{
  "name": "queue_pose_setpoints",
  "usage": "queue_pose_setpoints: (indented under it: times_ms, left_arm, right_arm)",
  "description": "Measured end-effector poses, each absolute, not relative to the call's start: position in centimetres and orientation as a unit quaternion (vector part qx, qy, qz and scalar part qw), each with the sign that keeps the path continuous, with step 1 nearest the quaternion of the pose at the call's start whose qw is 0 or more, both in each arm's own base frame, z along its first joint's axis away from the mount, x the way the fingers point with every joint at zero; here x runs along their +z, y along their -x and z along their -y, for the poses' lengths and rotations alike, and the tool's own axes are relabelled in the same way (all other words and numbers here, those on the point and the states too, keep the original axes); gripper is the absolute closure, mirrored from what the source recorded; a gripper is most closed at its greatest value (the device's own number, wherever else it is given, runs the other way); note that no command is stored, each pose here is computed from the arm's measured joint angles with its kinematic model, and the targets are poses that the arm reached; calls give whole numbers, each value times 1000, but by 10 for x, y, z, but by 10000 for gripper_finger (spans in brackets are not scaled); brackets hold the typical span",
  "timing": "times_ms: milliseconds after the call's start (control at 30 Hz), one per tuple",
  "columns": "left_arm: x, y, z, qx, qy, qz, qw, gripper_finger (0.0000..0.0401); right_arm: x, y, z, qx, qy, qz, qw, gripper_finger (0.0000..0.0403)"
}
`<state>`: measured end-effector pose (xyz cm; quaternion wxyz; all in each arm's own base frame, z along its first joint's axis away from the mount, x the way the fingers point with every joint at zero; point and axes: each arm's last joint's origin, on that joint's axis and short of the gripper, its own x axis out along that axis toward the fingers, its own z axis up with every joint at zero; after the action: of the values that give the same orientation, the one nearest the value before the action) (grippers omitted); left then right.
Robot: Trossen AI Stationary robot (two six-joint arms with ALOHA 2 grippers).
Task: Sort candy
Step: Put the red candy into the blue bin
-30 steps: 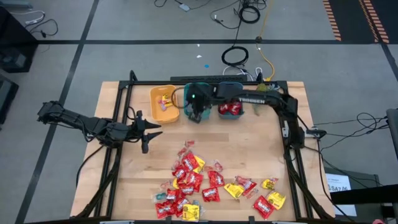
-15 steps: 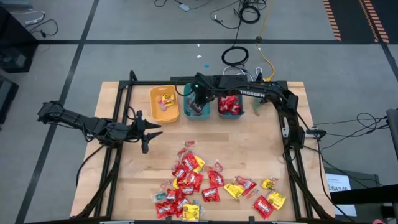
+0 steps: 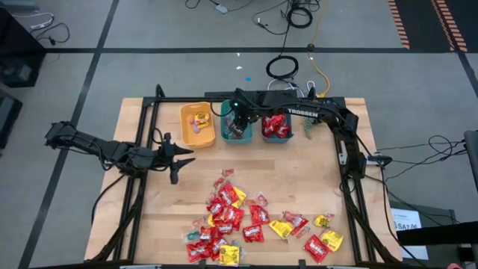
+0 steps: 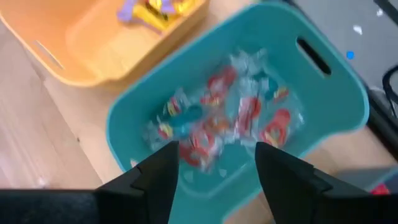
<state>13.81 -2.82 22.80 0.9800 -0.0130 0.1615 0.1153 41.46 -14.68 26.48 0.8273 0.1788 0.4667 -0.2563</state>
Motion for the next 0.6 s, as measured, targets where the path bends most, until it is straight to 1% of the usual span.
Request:
queue_pose_setpoints:
  times_ms: [133, 300, 467, 600]
  left_arm:
    - [228, -138, 28, 115, 13, -161, 980, 260]
    - [228, -138, 28, 115, 13, -162, 980, 260]
    - [228, -138, 28, 115, 13, -161, 980, 260]
    - [228, -138, 28, 115, 13, -162, 980, 260]
  right_arm:
    - [266, -408, 137, -263, -196, -492, 806, 199]
    - [273, -400, 111, -271, -219, -522, 779, 207]
    - [277, -403, 69, -267, -210, -528, 778, 209]
    - [260, -404, 26, -271, -203, -539, 771, 209]
